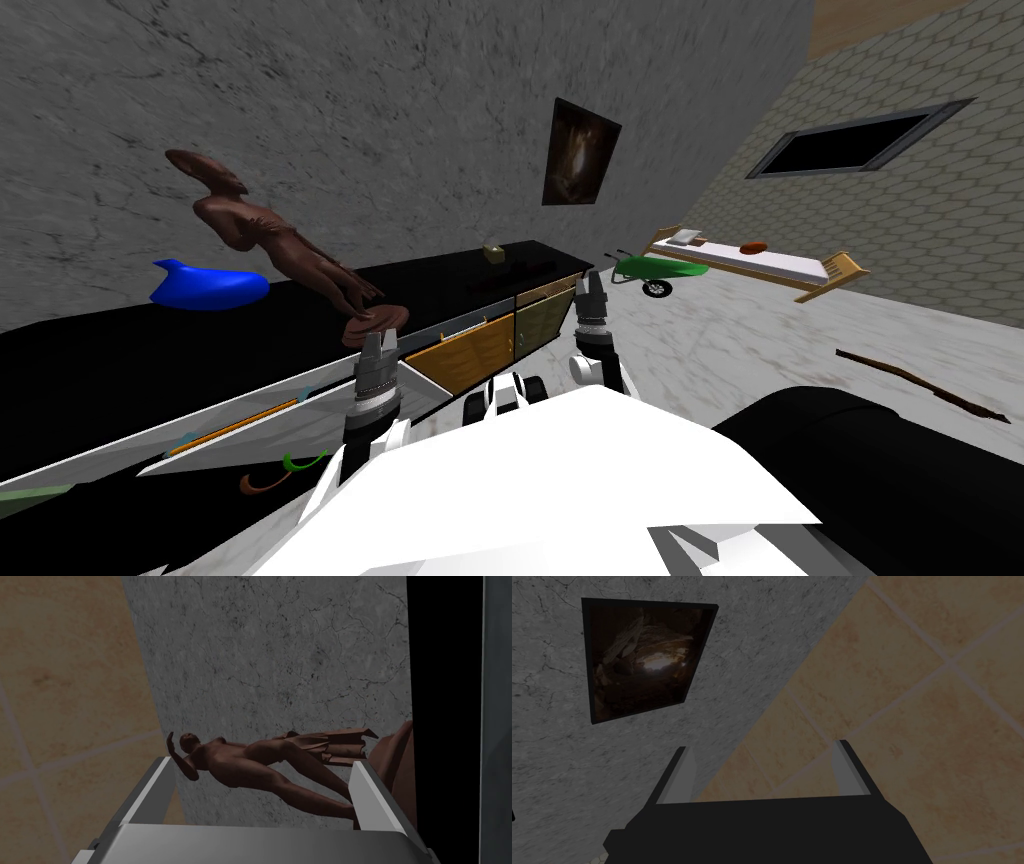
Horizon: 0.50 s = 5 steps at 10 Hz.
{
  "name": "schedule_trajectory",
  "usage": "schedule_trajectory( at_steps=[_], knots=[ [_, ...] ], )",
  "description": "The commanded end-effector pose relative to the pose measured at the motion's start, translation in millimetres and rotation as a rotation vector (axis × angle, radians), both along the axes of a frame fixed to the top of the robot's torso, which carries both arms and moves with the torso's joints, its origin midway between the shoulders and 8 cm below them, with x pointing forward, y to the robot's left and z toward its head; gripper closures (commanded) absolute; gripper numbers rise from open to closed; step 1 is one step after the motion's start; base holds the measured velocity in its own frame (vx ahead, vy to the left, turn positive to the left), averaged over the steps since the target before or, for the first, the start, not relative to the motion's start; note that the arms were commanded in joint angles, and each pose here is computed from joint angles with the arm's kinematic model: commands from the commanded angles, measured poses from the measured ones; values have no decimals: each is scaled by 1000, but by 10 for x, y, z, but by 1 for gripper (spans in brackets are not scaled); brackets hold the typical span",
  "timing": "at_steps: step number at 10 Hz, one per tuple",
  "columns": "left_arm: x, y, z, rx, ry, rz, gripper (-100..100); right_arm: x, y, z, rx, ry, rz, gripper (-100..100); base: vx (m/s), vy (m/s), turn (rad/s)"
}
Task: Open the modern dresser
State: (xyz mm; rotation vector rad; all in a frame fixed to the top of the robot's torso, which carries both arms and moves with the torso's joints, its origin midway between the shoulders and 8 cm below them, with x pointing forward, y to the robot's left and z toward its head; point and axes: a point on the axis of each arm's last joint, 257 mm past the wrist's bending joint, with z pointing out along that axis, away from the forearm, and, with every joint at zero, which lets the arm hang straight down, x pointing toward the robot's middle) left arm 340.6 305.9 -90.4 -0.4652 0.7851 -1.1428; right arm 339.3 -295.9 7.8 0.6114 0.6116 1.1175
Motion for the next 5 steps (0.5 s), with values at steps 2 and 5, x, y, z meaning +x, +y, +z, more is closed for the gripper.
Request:
schedule_trajectory(
  at_steps=[2,5],
  knots=[
    [-9,96,-253,-26,24,15,-100,0,0,0,0,0,0,0,32,-80,53],
    [-39,159,-413,-48,30,26,-100,0,0,0,0,0,0,0,17,-68,26]
  ],
)
